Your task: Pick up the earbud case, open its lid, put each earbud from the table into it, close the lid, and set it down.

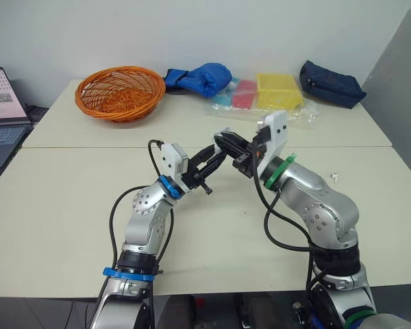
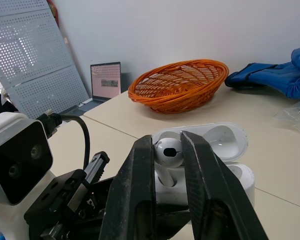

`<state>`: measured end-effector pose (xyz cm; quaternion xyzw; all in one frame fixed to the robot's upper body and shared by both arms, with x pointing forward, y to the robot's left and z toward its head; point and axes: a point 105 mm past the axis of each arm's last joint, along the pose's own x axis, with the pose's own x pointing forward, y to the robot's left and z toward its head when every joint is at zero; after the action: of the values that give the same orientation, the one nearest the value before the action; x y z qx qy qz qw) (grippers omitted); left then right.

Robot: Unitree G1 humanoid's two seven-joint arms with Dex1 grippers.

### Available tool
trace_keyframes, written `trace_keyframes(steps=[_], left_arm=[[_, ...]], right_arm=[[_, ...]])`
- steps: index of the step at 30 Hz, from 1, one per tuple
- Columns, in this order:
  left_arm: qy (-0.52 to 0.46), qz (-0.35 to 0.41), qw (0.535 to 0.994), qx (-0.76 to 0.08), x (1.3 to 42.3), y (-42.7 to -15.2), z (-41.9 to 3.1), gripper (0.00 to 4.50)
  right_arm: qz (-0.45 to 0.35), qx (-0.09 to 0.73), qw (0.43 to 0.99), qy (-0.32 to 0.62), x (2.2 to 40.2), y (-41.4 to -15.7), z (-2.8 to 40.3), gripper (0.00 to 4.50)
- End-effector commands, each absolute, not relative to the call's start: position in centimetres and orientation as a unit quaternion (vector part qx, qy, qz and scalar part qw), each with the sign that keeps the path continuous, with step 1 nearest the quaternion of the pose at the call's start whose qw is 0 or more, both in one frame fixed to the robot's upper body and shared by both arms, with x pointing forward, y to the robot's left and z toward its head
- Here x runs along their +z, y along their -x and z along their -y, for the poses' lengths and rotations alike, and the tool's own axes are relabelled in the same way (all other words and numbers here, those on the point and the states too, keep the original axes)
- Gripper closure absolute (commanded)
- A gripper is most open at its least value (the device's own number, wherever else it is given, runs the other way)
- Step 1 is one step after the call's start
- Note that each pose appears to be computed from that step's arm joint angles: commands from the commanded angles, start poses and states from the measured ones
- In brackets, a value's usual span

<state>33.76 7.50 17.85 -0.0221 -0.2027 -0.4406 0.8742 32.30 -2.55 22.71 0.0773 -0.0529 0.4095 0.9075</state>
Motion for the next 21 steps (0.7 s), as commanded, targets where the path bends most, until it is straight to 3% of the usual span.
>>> trace_keyframes(steps=[1,5,10,18,21], left_arm=[[0.012,0.242,0.863,-0.443,19.9,-33.2,-7.4,3.73],[0.013,0.242,0.863,-0.444,19.9,-33.1,-7.4,3.73],[0.012,0.243,0.862,-0.444,20.0,-33.2,-7.3,3.73],[0.012,0.242,0.862,-0.445,20.0,-33.2,-7.2,3.73],[0.013,0.240,0.863,-0.444,19.9,-33.3,-7.4,3.73]], right_arm=[[0.069,0.411,0.906,-0.076,23.4,-32.1,2.5,4.11],[0.068,0.409,0.907,-0.074,23.2,-32.1,2.6,4.11],[0.070,0.405,0.909,-0.065,23.1,-32.3,2.6,2.45],[0.091,0.398,0.910,-0.078,24.0,-32.5,3.3,2.45],[0.113,0.430,0.891,-0.096,25.5,-31.5,3.3,2.45]])
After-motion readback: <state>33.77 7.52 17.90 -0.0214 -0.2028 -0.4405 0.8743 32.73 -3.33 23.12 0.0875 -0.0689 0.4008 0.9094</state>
